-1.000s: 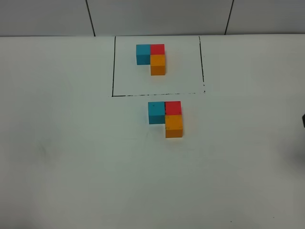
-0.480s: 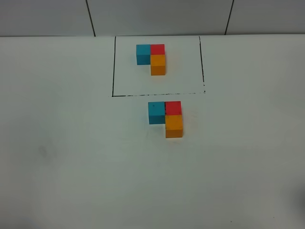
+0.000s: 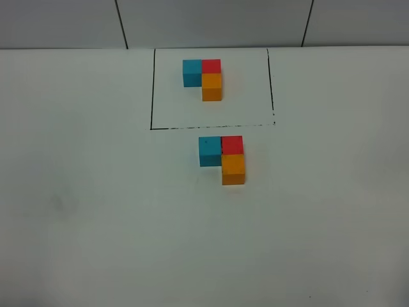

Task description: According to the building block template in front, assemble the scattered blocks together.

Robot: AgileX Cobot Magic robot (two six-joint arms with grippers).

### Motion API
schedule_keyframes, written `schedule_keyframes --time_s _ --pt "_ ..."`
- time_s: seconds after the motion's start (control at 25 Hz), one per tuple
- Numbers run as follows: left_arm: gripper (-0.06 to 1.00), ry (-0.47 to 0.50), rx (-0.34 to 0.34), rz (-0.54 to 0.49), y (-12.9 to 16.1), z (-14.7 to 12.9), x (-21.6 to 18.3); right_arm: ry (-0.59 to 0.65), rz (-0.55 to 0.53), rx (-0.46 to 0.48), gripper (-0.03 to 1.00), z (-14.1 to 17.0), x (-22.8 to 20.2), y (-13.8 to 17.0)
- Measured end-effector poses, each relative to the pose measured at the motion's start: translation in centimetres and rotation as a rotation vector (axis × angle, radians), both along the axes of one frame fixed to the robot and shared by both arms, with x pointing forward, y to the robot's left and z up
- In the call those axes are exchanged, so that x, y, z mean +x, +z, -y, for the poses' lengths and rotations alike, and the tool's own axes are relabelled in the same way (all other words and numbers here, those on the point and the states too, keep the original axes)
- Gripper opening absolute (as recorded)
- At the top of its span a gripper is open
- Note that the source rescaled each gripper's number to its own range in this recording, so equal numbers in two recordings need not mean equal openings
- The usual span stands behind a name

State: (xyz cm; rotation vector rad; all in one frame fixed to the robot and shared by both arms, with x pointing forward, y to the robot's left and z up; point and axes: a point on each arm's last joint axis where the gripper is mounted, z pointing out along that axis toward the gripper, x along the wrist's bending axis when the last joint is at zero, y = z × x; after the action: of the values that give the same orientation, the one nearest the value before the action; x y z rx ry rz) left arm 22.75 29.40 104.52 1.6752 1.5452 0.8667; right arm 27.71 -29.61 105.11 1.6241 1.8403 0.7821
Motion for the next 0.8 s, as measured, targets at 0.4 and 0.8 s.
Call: schedule_keyframes --time_s 0.4,0.8 --pt "0.5 0.0 0.0 0.0 0.0 0.0 0.0 0.035 0.155 0.028 1.0 0.0 -2.8 0.2" --pt "0.5 0.0 0.0 0.0 0.0 0.0 0.0 0.045 0.251 0.042 0.89 0.1 -4.3 0.2"
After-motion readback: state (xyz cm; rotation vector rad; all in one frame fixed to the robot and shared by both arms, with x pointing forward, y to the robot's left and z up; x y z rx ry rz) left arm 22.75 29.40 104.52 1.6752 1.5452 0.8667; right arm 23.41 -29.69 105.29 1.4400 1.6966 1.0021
